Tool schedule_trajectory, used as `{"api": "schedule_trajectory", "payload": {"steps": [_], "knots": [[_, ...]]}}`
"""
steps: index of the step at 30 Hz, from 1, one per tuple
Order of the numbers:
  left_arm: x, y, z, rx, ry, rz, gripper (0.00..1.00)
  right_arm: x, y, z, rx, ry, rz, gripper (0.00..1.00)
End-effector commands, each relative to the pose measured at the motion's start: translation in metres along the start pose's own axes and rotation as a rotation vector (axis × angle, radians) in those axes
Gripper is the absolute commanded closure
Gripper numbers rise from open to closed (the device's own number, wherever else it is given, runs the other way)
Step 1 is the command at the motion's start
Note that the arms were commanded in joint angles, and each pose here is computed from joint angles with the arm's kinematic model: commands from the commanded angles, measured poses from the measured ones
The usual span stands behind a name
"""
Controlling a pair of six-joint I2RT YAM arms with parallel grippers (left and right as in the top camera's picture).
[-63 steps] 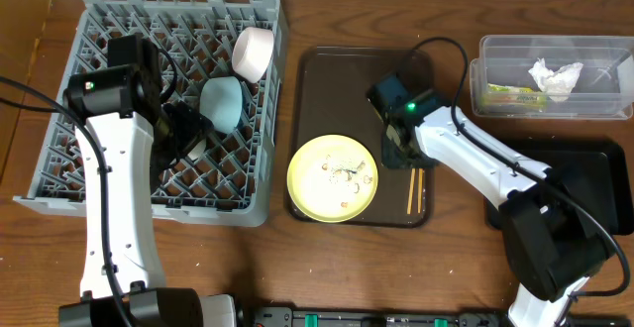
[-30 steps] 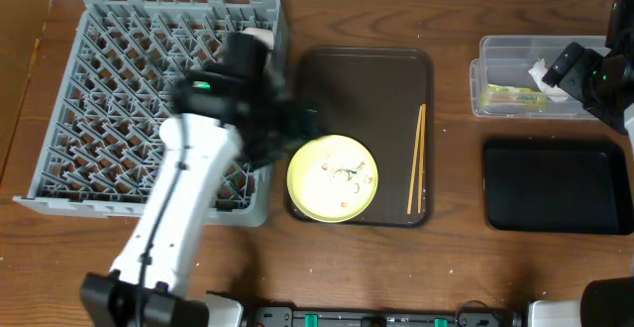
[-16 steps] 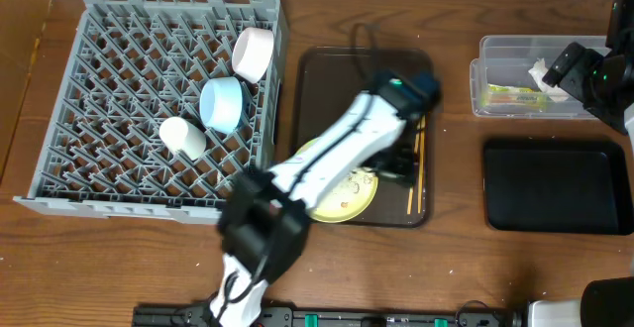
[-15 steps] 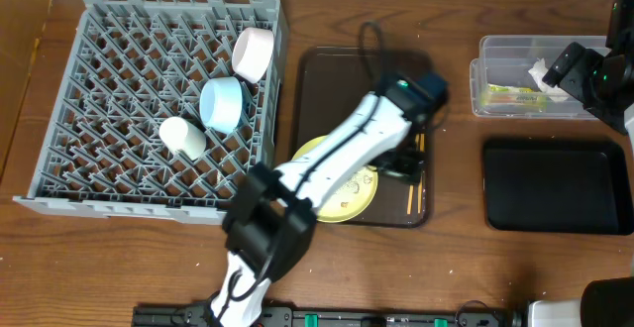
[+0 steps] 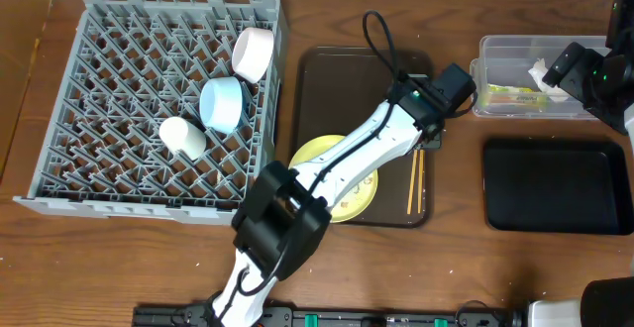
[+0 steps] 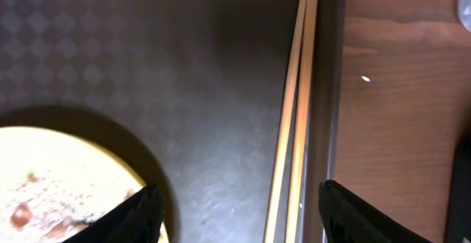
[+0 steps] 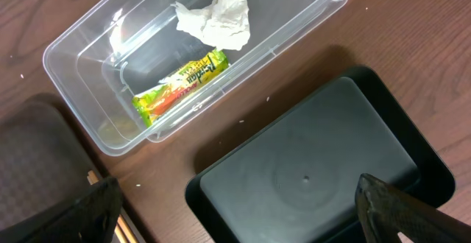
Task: Sort waste into correct bins and load items into the dishwasher
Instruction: 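Lower the left gripper and grasp one chopstick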
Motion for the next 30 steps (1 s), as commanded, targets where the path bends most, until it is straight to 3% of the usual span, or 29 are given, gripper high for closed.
{"api": "schedule_trajectory", "payload": {"steps": [1, 6, 12, 17, 24, 30], "knots": [[0.003, 0.029, 0.011, 0.048, 0.075, -0.039, 0.31, -0.004, -0.004, -0.006, -0.02, 0.003, 0.003, 0.01], [-0.002, 0.051, 0.024, 0.113, 0.148, -0.024, 0.32, -0.004, -0.004, -0.006, -0.02, 0.003, 0.003, 0.01], [-0.003, 0.064, 0.027, 0.124, 0.151, -0.029, 0.41, -0.004, -0.004, -0.006, -0.02, 0.004, 0.003, 0.01], [-0.016, 0.067, 0.031, 0.15, 0.177, 0.053, 0.41, -0.004, -0.004, -0.006, -0.02, 0.003, 0.003, 0.01], [-0.012, 0.086, 0.041, 0.189, 0.183, 0.023, 0.42, -0.004, -0.004, -0.006, -0.021, 0.003, 0.003, 0.01], [-0.012, 0.086, 0.04, 0.189, 0.181, 0.023, 0.49, -0.004, -0.004, -0.006, -0.02, 0.003, 0.003, 0.01]]}}
Point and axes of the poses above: each gripper's point midway between its finger pads, its own y axis out along the fingers, its own x axis along the line the jaws close on, z = x × y, the point moved 2 cm from there along -y, back along the fingers, and after that the axes turned 12 degrees about y, right-handed, at the moved point
